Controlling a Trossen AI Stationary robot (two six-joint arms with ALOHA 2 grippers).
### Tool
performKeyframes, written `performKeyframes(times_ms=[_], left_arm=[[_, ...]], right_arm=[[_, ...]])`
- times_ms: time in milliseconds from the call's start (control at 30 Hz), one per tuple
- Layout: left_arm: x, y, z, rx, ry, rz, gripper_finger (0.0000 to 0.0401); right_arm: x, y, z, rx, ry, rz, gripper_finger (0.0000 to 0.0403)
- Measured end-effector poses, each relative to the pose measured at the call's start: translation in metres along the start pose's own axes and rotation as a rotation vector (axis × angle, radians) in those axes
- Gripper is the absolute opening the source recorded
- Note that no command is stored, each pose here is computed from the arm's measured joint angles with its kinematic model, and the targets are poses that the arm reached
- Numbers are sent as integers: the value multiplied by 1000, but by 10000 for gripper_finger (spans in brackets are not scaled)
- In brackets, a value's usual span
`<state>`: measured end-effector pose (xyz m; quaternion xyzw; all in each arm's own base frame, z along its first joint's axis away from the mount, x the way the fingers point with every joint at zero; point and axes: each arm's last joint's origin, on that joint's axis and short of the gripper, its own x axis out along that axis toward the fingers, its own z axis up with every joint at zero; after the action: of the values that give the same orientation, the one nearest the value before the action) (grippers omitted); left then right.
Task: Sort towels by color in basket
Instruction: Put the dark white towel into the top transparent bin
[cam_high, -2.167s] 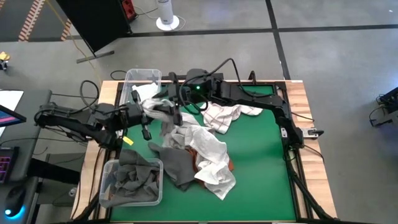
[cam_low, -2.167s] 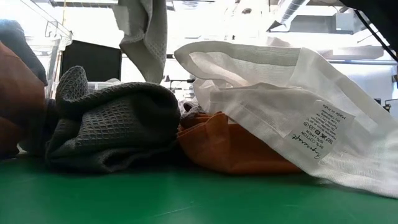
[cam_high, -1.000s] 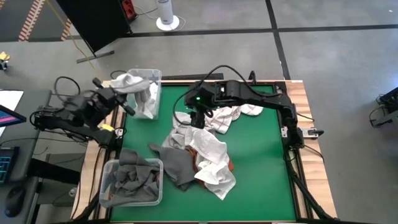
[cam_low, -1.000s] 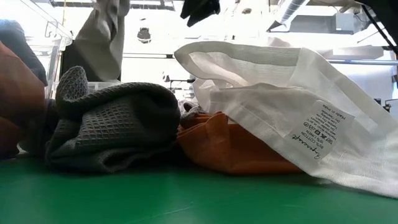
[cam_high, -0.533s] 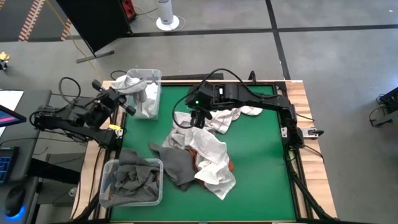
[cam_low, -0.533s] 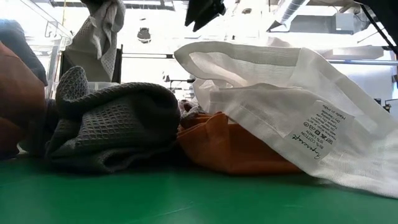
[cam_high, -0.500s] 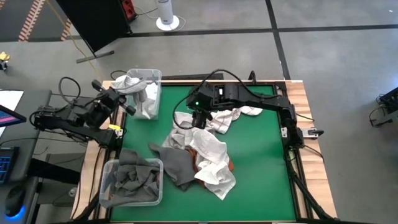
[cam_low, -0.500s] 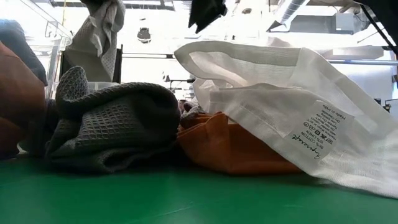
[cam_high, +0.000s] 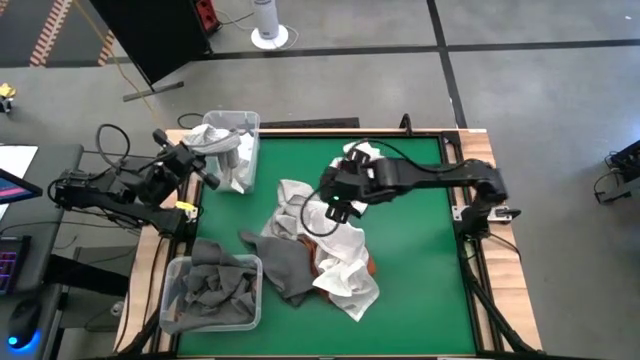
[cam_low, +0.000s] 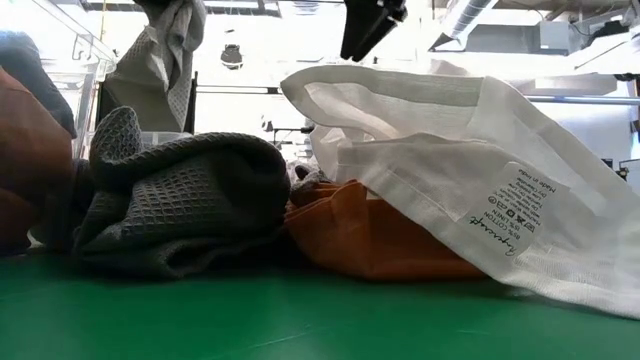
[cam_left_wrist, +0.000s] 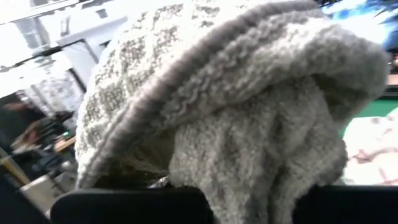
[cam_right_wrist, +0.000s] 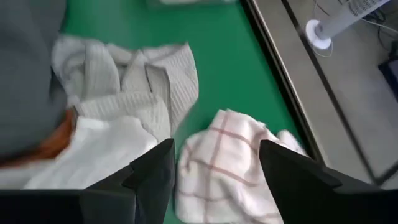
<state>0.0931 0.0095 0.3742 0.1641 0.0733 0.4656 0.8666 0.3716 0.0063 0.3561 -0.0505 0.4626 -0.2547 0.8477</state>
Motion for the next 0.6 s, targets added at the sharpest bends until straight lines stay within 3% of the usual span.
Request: performKeyframes(times_ms=[100, 433, 600], left_arm=[[1, -3, 0, 4, -10, -39, 13], [1, -5, -5, 78, 24, -25, 13], [1, -4, -4, 124, 36, 16, 13]], right_arm=[[5, 0, -19, 88, -79, 24, 270], [29, -20, -89, 389, -278, 70, 270], [31, -7, -113, 407, -334, 118, 270]])
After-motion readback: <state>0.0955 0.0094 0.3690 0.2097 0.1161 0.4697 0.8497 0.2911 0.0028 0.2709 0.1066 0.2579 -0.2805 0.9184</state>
